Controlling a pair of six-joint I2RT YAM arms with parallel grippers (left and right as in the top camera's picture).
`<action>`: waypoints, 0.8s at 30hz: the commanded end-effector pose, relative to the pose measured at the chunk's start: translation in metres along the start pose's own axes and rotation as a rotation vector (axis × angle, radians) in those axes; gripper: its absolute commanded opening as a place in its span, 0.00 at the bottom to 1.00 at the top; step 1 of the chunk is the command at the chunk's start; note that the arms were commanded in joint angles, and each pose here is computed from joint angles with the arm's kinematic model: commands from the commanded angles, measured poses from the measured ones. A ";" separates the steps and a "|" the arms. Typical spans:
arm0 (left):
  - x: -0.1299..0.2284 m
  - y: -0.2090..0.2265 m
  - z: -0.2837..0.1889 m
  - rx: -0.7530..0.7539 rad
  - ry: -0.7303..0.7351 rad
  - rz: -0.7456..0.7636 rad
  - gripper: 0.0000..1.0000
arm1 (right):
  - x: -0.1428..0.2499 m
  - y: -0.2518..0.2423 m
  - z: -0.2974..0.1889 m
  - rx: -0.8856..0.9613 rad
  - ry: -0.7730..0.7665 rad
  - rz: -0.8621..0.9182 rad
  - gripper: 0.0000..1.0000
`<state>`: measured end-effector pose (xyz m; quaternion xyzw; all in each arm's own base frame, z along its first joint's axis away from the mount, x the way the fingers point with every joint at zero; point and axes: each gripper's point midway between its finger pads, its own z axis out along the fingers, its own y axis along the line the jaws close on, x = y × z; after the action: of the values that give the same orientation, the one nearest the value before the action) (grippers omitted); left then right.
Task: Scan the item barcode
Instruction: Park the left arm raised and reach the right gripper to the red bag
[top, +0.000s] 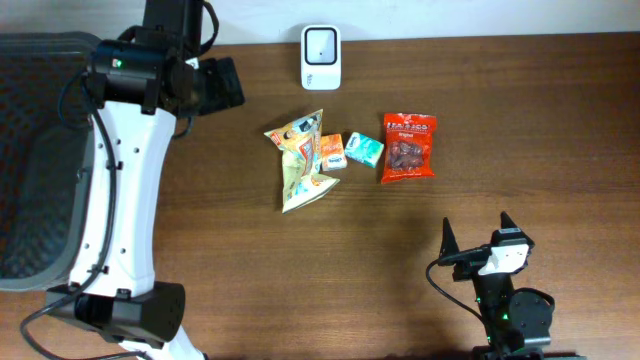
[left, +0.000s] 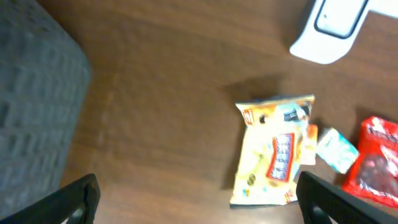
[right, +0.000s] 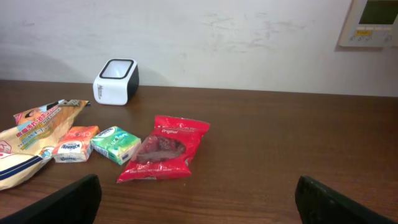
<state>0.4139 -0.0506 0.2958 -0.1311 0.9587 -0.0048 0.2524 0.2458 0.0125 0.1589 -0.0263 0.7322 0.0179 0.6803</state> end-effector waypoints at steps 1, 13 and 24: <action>0.017 -0.003 -0.004 0.028 0.071 -0.011 0.99 | 0.003 -0.003 0.000 0.012 0.006 -0.006 0.98; 0.023 -0.010 -0.004 0.050 0.093 0.004 0.99 | -0.039 0.039 -0.008 -0.240 -0.160 0.064 0.99; 0.023 -0.010 -0.004 0.050 0.093 0.003 0.99 | -0.193 0.092 -0.084 -0.641 -0.424 0.193 0.99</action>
<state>0.3964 -0.0653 0.2869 -0.1179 0.9701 -0.0286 0.2101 0.1705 0.1053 0.3217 -0.1710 0.5041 0.3374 0.7764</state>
